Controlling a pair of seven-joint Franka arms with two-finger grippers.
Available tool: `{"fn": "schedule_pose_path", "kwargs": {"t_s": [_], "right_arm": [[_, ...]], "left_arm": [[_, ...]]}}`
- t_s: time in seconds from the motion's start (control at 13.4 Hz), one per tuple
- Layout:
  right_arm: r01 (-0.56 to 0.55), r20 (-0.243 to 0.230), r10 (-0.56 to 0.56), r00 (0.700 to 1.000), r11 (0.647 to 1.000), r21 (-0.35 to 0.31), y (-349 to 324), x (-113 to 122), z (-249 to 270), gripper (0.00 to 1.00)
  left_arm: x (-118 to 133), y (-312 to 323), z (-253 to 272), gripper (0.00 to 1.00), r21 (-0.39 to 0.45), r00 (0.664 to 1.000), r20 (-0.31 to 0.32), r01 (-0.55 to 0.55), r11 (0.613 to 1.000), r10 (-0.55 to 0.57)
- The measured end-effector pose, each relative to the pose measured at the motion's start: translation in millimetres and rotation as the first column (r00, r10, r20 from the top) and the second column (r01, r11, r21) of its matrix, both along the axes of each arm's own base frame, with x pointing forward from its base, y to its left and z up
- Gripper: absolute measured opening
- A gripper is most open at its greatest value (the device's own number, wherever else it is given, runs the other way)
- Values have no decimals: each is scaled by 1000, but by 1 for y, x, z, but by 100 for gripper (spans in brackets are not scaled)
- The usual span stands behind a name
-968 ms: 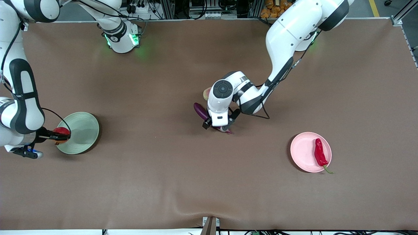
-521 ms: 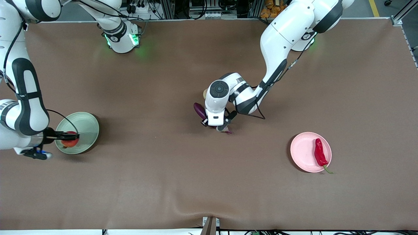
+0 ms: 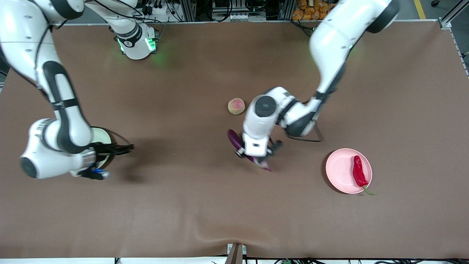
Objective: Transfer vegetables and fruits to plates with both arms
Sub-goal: 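Carry the eggplant onto the pink plate while the right gripper reaches the fig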
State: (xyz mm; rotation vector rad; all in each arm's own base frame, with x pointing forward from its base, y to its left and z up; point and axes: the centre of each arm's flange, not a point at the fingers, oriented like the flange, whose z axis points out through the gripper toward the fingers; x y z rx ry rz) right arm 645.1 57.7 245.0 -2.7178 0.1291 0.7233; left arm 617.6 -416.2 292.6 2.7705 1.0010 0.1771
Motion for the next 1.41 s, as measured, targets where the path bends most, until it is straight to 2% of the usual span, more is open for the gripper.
{"fn": "schedule_pose_path", "kwargs": {"t_s": [0.15, 0.3, 0.37, 0.52, 0.74, 0.89, 1.04, 1.12, 1.41], "right_arm": [[-22, -28, 22, 999, 1000, 9, 81, -11, 6, 100], [-48, -28, 48, 998, 999, -11, 174, -32, 11, 100], [-52, -20, 51, 998, 998, -38, 218, -46, 12, 100], [-51, -2, 51, 999, 994, -95, 305, -86, 13, 100], [-60, 81, 71, 994, 989, -137, 417, -163, 5, 100], [-117, 137, 140, 981, 979, -165, 453, -206, -9, 100], [-166, 180, 210, 961, 959, -230, 462, -224, -17, 100], [-158, 197, 209, 958, 956, -247, 465, -227, -19, 100], [-118, 260, 189, 947, 957, -267, 469, -226, -30, 100]], "left_arm": [[41, 73, 25, 36, 45, 997, 33, 67, 997, -68], [69, 142, 31, 36, 102, 986, 22, 160, 982, -163], [78, 171, 31, 36, 128, 976, 4, 216, 968, -219], [92, 229, 27, 36, 171, 932, -34, 362, 917, -361], [105, 325, 9, 36, 190, 852, -86, 523, 831, -517], [105, 368, -14, 36, 131, 831, -100, 557, 820, -548], [101, 376, -45, 36, 63, 834, -114, 548, 834, -540], [99, 376, -60, 36, 41, 836, -124, 543, 839, -535], [97, 374, -81, 36, 9, 839, -134, 533, 846, -527]]}}
